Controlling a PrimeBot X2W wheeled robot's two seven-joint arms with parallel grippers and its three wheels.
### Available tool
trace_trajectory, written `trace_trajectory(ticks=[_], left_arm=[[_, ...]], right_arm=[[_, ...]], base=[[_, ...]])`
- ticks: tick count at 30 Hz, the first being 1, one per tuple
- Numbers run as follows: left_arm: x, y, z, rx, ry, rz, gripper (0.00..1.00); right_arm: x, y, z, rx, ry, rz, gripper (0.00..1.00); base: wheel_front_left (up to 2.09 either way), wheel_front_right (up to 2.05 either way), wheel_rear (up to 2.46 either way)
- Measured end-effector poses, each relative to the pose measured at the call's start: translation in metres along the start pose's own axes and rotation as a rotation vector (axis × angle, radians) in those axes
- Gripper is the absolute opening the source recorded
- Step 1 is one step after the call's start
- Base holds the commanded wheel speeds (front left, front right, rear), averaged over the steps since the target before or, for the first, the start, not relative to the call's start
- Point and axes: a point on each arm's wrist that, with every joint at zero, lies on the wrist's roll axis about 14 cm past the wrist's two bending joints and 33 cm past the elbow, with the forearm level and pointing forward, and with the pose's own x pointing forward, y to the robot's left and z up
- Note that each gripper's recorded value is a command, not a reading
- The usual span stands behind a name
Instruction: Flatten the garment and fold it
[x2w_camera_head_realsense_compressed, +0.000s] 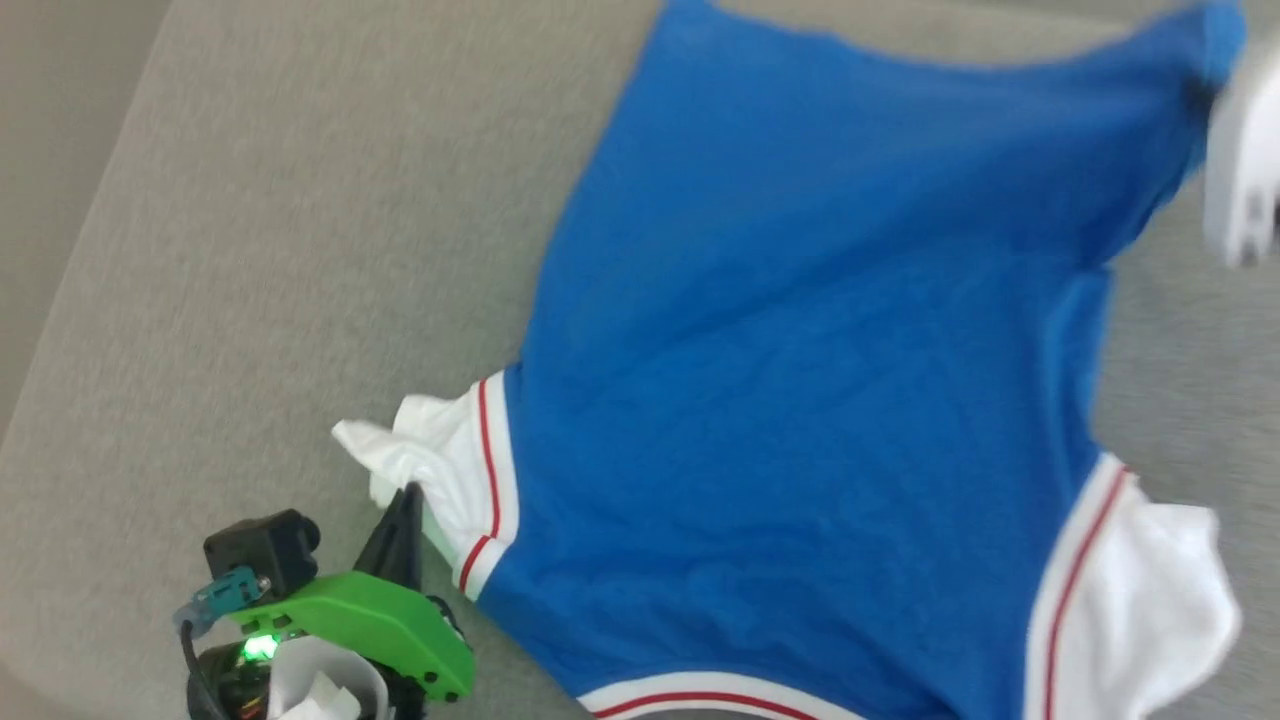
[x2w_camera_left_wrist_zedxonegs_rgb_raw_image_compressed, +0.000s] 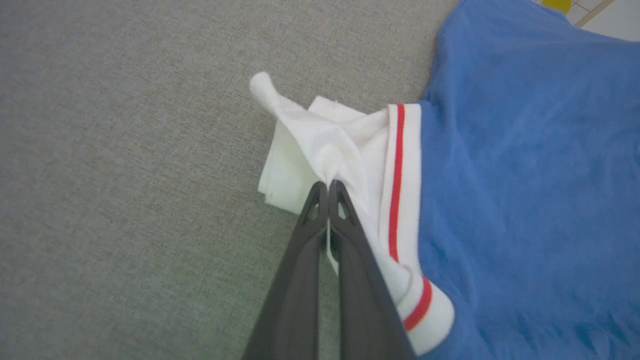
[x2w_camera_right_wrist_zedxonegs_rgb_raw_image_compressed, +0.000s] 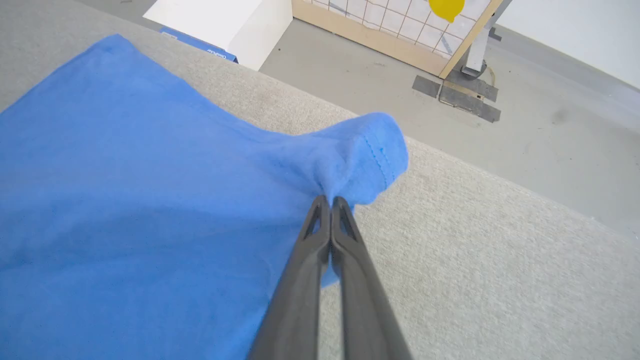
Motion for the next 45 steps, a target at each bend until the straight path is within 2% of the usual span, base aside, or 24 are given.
trace_trajectory(ticks=[5,8,14,18,19,20,21,23,27,31,34,39,42,45], left_arm=[[-0.006,-0.011,0.01,0.008,-0.025,-0.055,0.0],[-0.011,-0.02,0.016,0.011,-0.048,-0.094,0.0],[-0.02,-0.034,0.025,0.022,-0.08,-0.154,0.0],[-0.026,-0.038,0.029,0.021,-0.1,-0.174,0.0],[-0.028,-0.039,0.029,0.023,-0.101,-0.177,0.0],[-0.029,-0.039,0.029,0.024,-0.101,-0.181,0.0],[-0.03,-0.039,0.028,0.027,-0.102,-0.184,0.0],[-0.032,-0.039,0.029,0.032,-0.106,-0.188,0.0],[-0.034,-0.041,0.032,0.036,-0.118,-0.197,0.0],[-0.035,-0.042,0.032,0.036,-0.128,-0.201,0.0],[-0.034,-0.042,0.032,0.036,-0.124,-0.201,0.0],[-0.032,-0.049,0.031,0.033,-0.118,-0.214,0.0],[-0.026,-0.05,0.033,0.028,-0.125,-0.208,0.0],[-0.02,-0.05,0.031,0.017,-0.116,-0.194,0.0]], right_arm=[[-0.062,-0.015,-0.053,0.056,0.029,-0.039,0.0],[-0.102,-0.022,-0.103,0.119,0.093,-0.086,0.0],[-0.162,0.018,-0.213,0.33,0.315,-0.066,0.0],[-0.186,0.052,-0.257,0.412,0.441,-0.008,0.0],[-0.19,0.057,-0.257,0.431,0.433,0.002,0.24],[-0.192,0.057,-0.252,0.45,0.401,0.002,0.55],[-0.195,0.052,-0.245,0.461,0.355,-0.014,1.0],[-0.2,0.038,-0.232,0.474,0.262,-0.062,1.0],[-0.209,-0.003,-0.172,0.489,-0.067,-0.176,1.0],[-0.209,-0.013,-0.099,0.462,-0.363,-0.166,1.0],[-0.191,-0.004,-0.069,0.436,-0.42,-0.11,1.0],[-0.155,0.004,-0.023,0.352,-0.434,-0.057,1.0],[-0.124,0.014,-0.001,0.258,-0.382,-0.032,1.0],[-0.086,0.027,0.003,0.12,-0.244,-0.014,1.0]], base=[[0.0,0.0,0.0],[0.0,0.0,0.0],[0.0,0.0,0.0],[0.0,0.0,0.0],[0.0,0.0,0.0],[0.0,0.0,0.0],[0.0,0.0,0.0],[0.0,0.0,0.0],[0.0,0.0,0.0],[0.0,0.0,0.0],[0.0,0.0,0.0],[0.0,0.0,0.0],[0.0,0.0,0.0],[0.0,0.0,0.0]])
